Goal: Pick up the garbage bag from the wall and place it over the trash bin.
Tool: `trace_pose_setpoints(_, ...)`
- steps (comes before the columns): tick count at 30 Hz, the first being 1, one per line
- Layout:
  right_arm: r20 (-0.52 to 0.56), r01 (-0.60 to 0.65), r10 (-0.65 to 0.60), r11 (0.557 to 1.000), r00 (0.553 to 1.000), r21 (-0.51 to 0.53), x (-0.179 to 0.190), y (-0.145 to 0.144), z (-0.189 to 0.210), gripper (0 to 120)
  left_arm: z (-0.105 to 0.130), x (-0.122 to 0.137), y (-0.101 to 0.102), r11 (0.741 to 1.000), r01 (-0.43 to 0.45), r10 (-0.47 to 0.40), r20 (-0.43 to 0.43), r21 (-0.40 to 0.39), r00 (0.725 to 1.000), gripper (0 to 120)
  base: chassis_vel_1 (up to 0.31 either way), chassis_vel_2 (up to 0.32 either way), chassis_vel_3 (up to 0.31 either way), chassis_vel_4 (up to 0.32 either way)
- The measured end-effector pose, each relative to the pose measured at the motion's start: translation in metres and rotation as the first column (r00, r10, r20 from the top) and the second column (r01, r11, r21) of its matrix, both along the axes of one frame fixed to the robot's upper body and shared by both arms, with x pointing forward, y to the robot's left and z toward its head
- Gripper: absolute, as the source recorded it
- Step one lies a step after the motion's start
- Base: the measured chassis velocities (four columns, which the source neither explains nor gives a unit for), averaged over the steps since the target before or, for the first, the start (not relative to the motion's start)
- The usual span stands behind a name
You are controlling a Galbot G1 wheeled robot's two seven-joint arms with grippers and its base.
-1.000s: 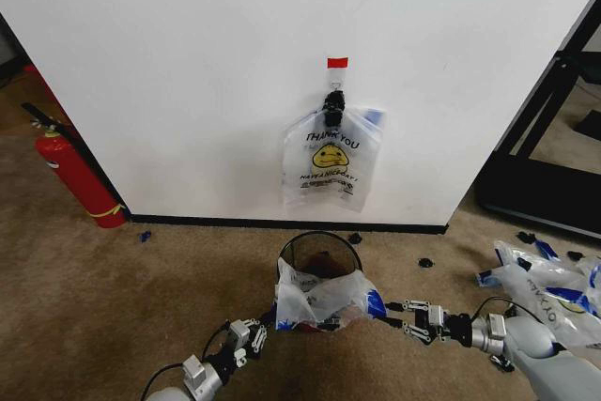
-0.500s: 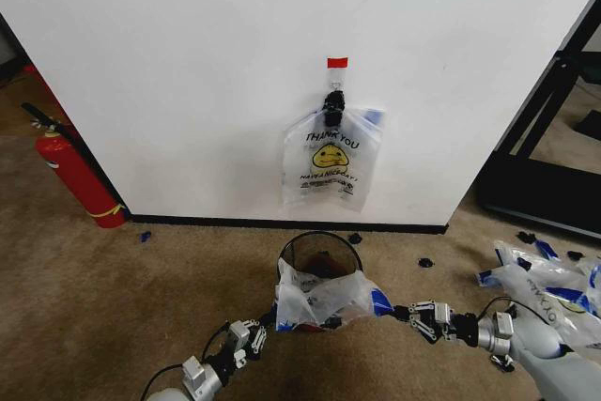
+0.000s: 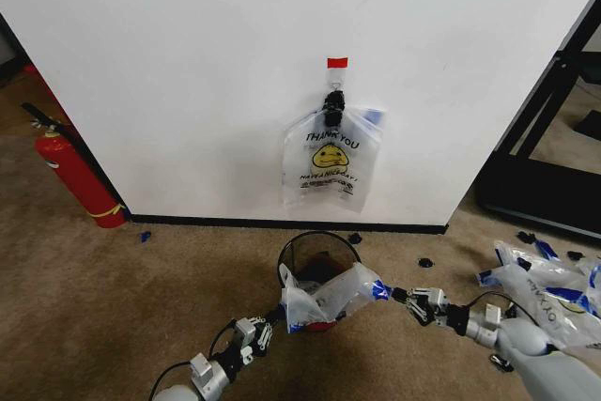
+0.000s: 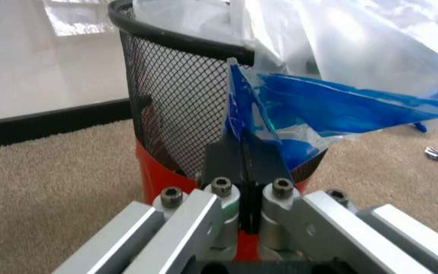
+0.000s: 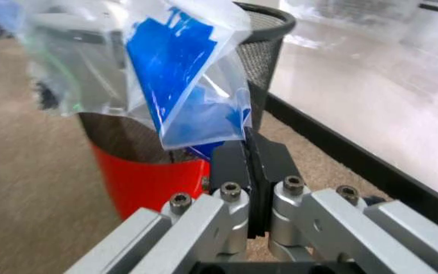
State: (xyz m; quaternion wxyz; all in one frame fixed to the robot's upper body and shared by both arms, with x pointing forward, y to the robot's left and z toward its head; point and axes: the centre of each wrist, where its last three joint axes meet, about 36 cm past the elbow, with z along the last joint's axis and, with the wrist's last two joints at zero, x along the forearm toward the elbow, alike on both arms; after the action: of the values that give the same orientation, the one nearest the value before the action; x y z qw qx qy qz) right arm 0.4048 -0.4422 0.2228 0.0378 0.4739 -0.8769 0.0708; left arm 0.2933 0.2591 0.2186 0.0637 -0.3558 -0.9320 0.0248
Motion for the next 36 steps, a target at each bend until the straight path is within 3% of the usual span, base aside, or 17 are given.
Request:
trace_pose_setpoints(7,-0.022,0.165,-0.164,0.983,0.986,0.079,0.002,0.031,-0.016,0,-0.001,0.006,0.003,1.0,-0.013,0.013,-0.001,0.007,1.0,0,0.0,0.0,0.0,0.0)
trace_pose_setpoints(20,-0.044,0.217,-0.214,0.969,0.976,0.117,0.0,0.064,-0.03,0,-0.004,0.006,0.005,0.999,-0.043,0.044,-0.017,0.013,0.999,0,0.0,0.0,0.0,0.0)
trace_pose_setpoints(25,-0.049,0.209,-0.205,0.974,0.977,0.088,-0.004,0.056,-0.026,18,-0.002,0.0,0.008,0.999,-0.046,0.046,-0.017,0.02,0.999,0,0.0,0.0,0.0,0.0)
trace_pose_setpoints(28,-0.047,0.2,-0.198,0.979,0.979,0.04,-0.007,0.038,-0.017,29,0.005,-0.006,0.01,0.994,-0.091,0.091,0.003,0.06,0.996,13,0.0,0.0,0.0,0.0)
trace_pose_setpoints(30,-0.047,0.196,-0.194,0.98,0.98,0.033,-0.007,0.035,-0.016,31,0.006,-0.007,0.01,0.992,-0.101,0.1,0.008,0.071,0.995,13,0.0,0.0,0.0,0.0)
trace_pose_setpoints(32,-0.042,0.138,-0.139,0.99,0.989,-0.025,-0.007,0.009,-0.004,44,0.014,-0.015,0.012,0.979,-0.146,0.142,0.034,0.144,0.989,26,0.0,0.0,0.0,0.0)
trace_pose_setpoints(35,-0.046,0.044,-0.048,0.996,0.998,-0.077,-0.005,-0.011,0.006,52,0.018,-0.022,0.014,0.962,-0.164,0.154,0.061,0.22,0.986,34,0.0,0.0,0.0,0.0)
trace_pose_setpoints(36,-0.057,-0.045,0.038,0.992,0.998,-0.121,-0.002,-0.025,0.014,61,0.018,-0.027,0.016,0.942,-0.177,0.162,0.076,0.283,0.984,43,0.0,0.0,0.0,0.0)
